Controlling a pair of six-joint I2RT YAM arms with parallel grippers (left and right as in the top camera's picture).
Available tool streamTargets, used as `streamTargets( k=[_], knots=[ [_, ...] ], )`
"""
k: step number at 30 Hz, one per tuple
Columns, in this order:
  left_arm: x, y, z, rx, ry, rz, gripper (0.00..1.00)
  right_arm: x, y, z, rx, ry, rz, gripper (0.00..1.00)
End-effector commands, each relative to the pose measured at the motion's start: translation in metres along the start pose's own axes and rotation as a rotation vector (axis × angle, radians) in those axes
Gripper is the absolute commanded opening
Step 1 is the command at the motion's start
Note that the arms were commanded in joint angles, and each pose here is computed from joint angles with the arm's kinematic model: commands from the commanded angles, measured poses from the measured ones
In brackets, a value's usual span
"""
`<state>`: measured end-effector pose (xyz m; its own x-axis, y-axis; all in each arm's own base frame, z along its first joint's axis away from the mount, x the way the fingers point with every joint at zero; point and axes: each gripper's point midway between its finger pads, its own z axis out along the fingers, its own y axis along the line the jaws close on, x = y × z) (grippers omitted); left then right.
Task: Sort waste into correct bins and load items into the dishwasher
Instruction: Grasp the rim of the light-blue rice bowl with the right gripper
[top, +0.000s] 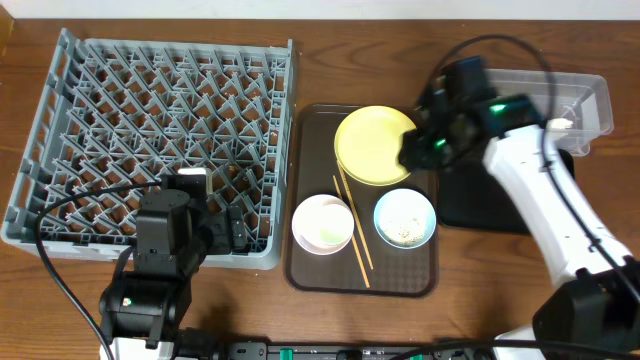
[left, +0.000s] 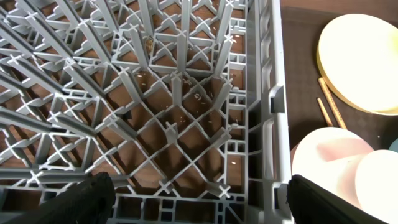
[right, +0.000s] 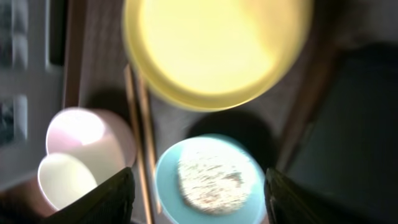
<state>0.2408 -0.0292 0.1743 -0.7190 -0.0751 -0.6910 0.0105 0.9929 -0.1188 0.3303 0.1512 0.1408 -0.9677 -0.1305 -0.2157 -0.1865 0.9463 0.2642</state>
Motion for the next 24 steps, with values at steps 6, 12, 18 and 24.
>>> streamTargets(
  k=[6, 12, 18, 24],
  knots=[
    [-0.009, -0.002, -0.006, 0.003, -0.024, -0.009, 0.91, 0.059, 0.016, 0.060, 0.183, 0.094, 0.023, 0.59],
    [-0.006, -0.001, -0.005, 0.001, -0.010, -0.009, 0.91, 0.084, 0.031, 0.096, 0.174, 0.074, 0.038, 0.41],
    [-0.004, -0.001, -0.005, 0.000, -0.002, -0.009, 0.91, 0.100, 0.030, 0.108, 0.200, 0.080, 0.058, 0.36],
    [-0.004, -0.001, -0.005, 0.000, -0.002, -0.009, 0.91, 0.104, 0.026, 0.109, 0.248, 0.066, 0.050, 0.05]
  ],
)
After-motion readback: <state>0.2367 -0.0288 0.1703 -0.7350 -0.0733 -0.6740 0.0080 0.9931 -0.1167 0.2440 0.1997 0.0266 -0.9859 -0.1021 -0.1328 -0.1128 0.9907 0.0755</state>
